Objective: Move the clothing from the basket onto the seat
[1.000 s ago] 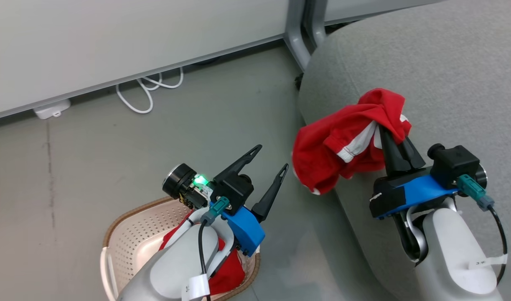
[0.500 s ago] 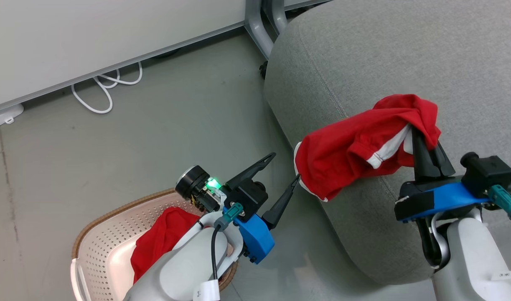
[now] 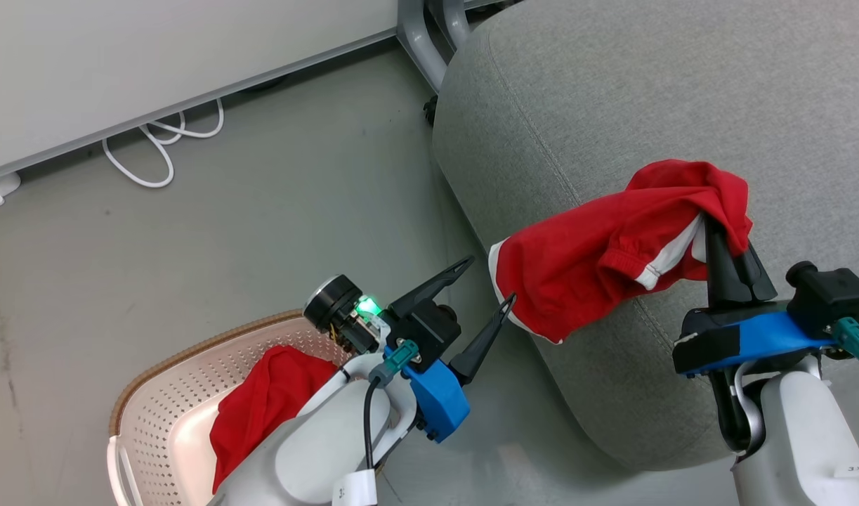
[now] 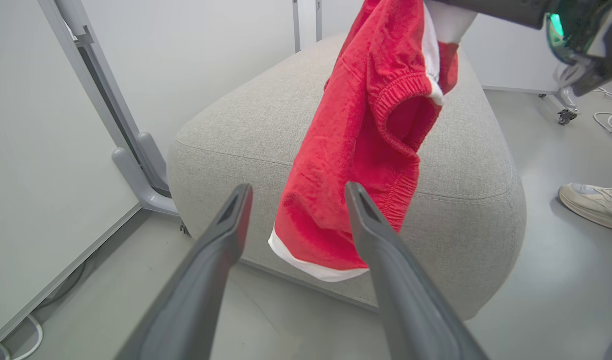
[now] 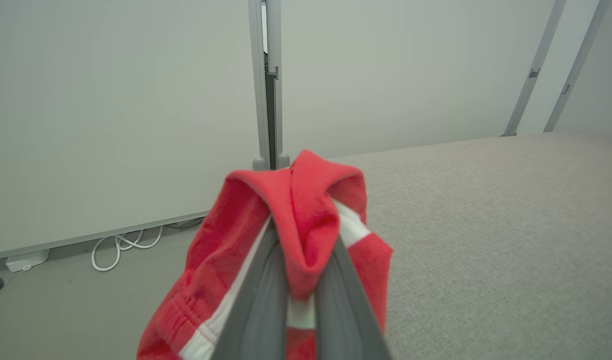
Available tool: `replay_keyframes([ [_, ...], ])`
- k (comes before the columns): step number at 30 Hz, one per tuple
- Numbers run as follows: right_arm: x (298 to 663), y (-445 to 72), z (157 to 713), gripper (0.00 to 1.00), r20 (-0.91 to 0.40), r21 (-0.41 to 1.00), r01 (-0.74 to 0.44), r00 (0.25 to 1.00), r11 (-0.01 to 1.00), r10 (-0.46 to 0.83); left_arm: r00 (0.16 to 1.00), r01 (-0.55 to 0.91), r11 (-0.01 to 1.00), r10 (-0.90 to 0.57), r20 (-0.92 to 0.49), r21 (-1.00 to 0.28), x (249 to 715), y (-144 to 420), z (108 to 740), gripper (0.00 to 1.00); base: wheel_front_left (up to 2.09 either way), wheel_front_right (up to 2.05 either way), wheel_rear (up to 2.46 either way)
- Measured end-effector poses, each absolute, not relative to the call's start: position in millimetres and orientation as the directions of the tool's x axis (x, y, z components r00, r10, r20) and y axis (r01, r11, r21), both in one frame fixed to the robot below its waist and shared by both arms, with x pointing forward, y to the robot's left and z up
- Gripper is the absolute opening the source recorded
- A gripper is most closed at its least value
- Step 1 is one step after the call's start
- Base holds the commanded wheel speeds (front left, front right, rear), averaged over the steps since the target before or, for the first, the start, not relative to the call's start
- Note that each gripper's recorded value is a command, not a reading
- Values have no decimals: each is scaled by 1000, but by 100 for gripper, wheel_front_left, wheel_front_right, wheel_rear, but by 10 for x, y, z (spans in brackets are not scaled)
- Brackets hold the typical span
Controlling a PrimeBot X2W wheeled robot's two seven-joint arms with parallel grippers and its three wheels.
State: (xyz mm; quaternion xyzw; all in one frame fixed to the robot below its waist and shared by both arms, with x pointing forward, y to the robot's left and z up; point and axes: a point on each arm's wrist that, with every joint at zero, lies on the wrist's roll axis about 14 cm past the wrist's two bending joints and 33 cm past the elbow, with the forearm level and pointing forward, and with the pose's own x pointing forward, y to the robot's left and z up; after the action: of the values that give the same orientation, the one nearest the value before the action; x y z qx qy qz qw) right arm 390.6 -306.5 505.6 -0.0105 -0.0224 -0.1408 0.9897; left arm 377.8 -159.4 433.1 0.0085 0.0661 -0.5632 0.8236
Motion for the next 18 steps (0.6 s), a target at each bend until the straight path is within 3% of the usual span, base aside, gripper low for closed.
replay_keyframes([
  [6, 4067, -3077, 5165, 0, 82, -33, 272, 960, 962, -268, 361, 927, 369, -926, -109, -65, 3875, -1596, 4308, 100, 0, 0, 0],
  [13, 4502, -3429, 5781, 0, 251, -126, 308, 930, 943, -270, 364, 926, 371, -927, -96, -69, 4107, -1609, 4195, 100, 0, 0, 0],
  [18, 4801, -3782, 6347, 0, 403, -194, 387, 869, 901, -287, 375, 921, 383, -921, -106, -74, 4351, -1568, 3993, 100, 0, 0, 0],
])
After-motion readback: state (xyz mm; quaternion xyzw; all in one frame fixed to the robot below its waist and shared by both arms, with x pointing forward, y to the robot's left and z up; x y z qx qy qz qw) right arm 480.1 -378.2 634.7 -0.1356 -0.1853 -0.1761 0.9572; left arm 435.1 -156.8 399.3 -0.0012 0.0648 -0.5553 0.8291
